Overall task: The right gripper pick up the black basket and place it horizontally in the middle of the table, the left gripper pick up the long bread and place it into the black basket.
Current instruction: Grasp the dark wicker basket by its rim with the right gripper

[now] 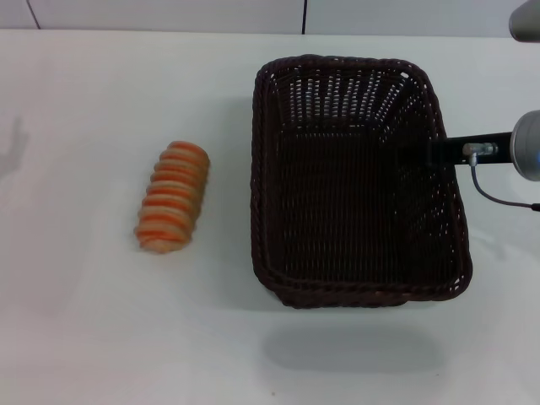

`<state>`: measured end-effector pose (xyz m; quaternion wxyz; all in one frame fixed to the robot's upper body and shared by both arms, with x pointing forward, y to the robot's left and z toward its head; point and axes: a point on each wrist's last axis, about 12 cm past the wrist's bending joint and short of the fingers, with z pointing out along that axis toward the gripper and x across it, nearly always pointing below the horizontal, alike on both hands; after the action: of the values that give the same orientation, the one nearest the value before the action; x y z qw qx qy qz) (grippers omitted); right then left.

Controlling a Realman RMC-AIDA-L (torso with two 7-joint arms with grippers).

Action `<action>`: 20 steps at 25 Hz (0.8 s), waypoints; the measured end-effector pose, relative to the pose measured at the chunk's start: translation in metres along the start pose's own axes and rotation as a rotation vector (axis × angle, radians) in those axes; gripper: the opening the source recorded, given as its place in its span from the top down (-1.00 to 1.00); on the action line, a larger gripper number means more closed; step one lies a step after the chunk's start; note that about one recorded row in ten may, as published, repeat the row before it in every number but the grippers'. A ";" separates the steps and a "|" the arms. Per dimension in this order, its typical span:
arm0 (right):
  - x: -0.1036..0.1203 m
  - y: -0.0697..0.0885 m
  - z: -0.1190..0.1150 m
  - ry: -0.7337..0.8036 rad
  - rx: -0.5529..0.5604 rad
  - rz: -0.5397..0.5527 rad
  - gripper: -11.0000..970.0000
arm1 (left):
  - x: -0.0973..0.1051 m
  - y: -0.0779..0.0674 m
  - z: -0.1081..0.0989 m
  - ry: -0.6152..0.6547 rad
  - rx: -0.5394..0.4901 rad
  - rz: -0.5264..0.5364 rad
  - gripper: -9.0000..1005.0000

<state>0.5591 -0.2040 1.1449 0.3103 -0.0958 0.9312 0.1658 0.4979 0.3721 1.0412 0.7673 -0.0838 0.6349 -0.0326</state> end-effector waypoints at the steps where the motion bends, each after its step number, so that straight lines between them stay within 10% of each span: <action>1: 0.001 0.000 0.001 0.003 -0.004 0.003 -0.47 | 0.000 0.000 0.000 -0.001 -0.001 0.000 -0.54; 20: 0.001 0.001 0.004 -0.011 -0.067 0.068 -0.17 | -0.002 0.003 -0.006 -0.016 -0.004 -0.011 -0.54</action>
<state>0.5599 -0.2017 1.1414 0.3060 -0.0738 0.9261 0.2079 0.4919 0.3752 1.0416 0.7720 -0.0890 0.6284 -0.0349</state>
